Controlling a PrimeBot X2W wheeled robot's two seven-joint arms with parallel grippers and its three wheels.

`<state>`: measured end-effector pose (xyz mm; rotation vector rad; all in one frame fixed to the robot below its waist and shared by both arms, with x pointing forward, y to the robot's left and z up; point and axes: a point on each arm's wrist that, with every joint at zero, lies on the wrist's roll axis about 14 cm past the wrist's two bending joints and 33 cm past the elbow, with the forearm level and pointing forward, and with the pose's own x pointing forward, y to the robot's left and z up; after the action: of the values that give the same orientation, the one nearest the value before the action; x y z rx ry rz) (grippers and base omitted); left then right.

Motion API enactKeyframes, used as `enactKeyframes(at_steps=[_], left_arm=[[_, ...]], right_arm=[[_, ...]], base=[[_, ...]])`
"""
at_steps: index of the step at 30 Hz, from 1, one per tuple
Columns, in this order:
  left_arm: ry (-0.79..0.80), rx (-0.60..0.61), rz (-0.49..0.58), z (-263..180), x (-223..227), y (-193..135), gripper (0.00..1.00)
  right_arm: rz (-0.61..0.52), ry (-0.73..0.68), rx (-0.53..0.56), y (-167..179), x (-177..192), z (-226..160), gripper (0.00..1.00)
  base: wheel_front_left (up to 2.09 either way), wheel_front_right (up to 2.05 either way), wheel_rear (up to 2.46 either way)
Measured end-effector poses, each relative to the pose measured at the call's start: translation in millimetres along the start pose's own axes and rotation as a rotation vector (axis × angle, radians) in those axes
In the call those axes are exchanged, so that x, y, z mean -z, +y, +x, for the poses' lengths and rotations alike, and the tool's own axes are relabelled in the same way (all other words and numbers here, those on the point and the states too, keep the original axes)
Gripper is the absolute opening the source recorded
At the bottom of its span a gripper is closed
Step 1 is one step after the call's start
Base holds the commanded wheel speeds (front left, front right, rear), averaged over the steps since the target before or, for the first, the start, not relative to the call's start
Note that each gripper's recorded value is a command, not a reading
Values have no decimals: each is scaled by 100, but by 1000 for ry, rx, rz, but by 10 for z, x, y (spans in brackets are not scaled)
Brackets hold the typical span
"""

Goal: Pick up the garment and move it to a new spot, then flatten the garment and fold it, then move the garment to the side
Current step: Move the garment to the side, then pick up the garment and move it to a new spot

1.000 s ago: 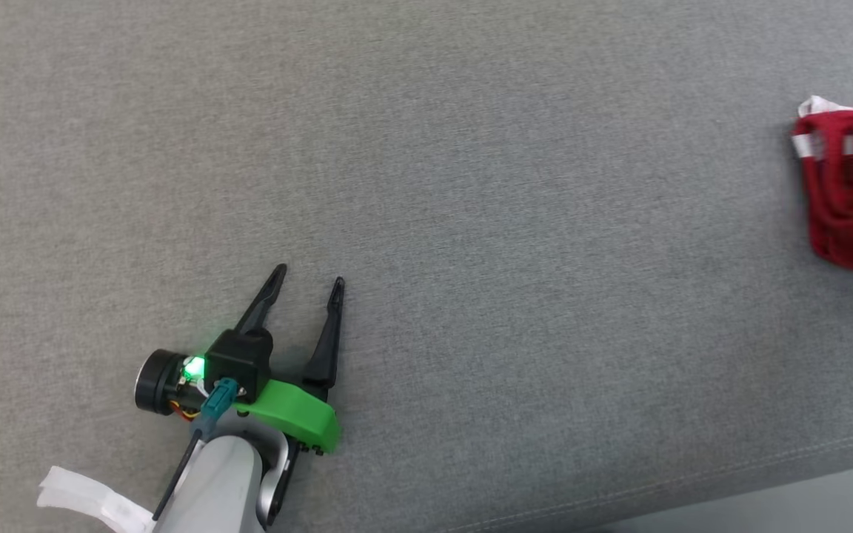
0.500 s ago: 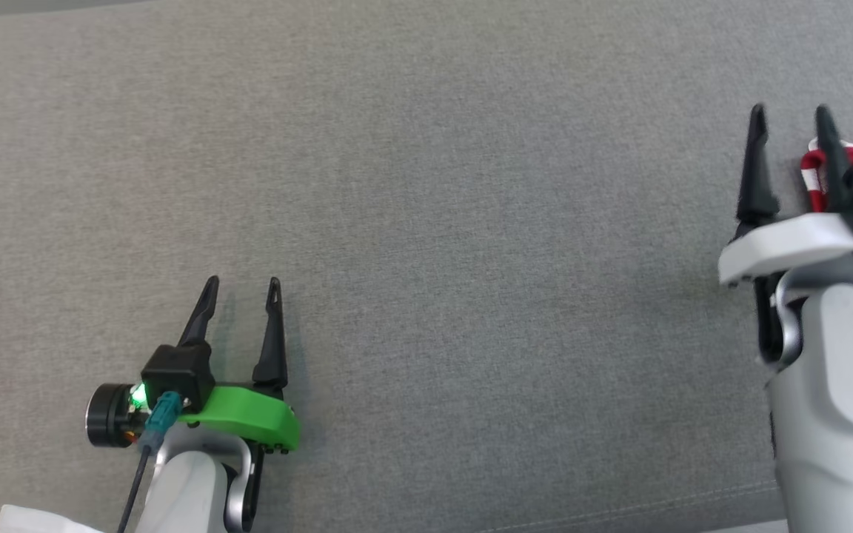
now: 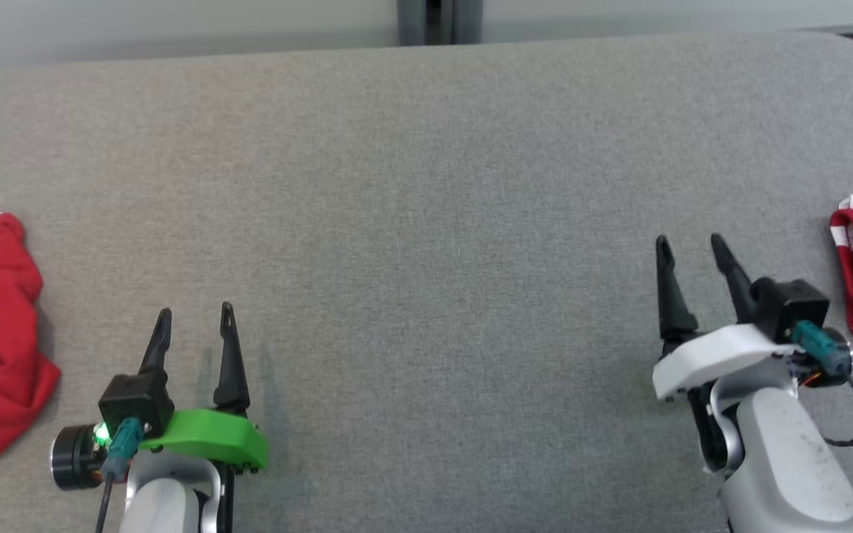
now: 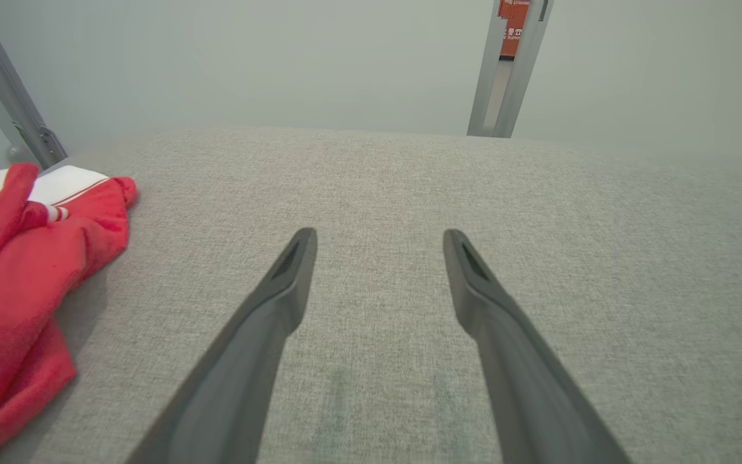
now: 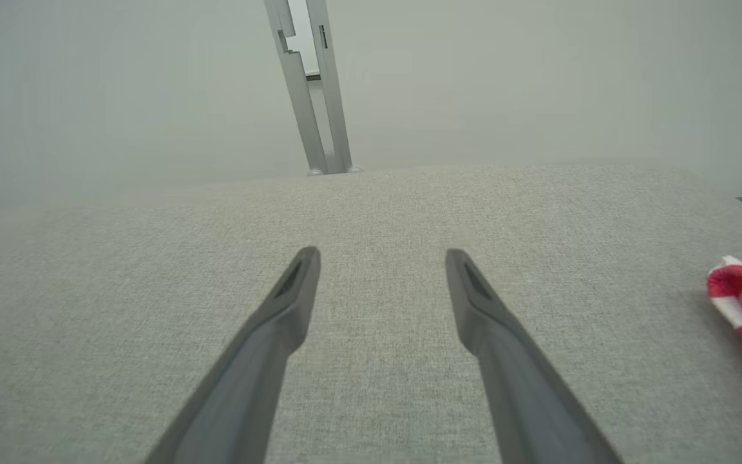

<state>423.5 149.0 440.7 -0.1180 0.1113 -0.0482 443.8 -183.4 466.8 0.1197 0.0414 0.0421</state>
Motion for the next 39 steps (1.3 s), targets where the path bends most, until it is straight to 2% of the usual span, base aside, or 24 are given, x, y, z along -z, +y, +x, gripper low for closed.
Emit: enactKeyframes(at_steps=[5, 13, 23, 31, 39], left_arm=[[-6, -27, 3, -195, -34, 89, 100], [-14, -71, -1, -456, -59, 205, 100], [-31, -130, -15, -565, -105, 367, 100], [-34, -262, -26, -764, -111, 753, 100], [-4, -469, -38, -1336, 18, 1297, 100]], right_arm=[[11, 7, -59, 217, 11, -126, 100], [35, -10, -90, 346, -52, -290, 100], [33, -1, -146, 542, -20, -259, 100], [25, 40, -326, 1169, 131, -144, 100], [26, 97, -552, 1966, 329, -173, 100]], base=[[0, 0, 0], [0, 0, 0], [0, 0, 0], [0, 0, 0], [0, 0, 0]])
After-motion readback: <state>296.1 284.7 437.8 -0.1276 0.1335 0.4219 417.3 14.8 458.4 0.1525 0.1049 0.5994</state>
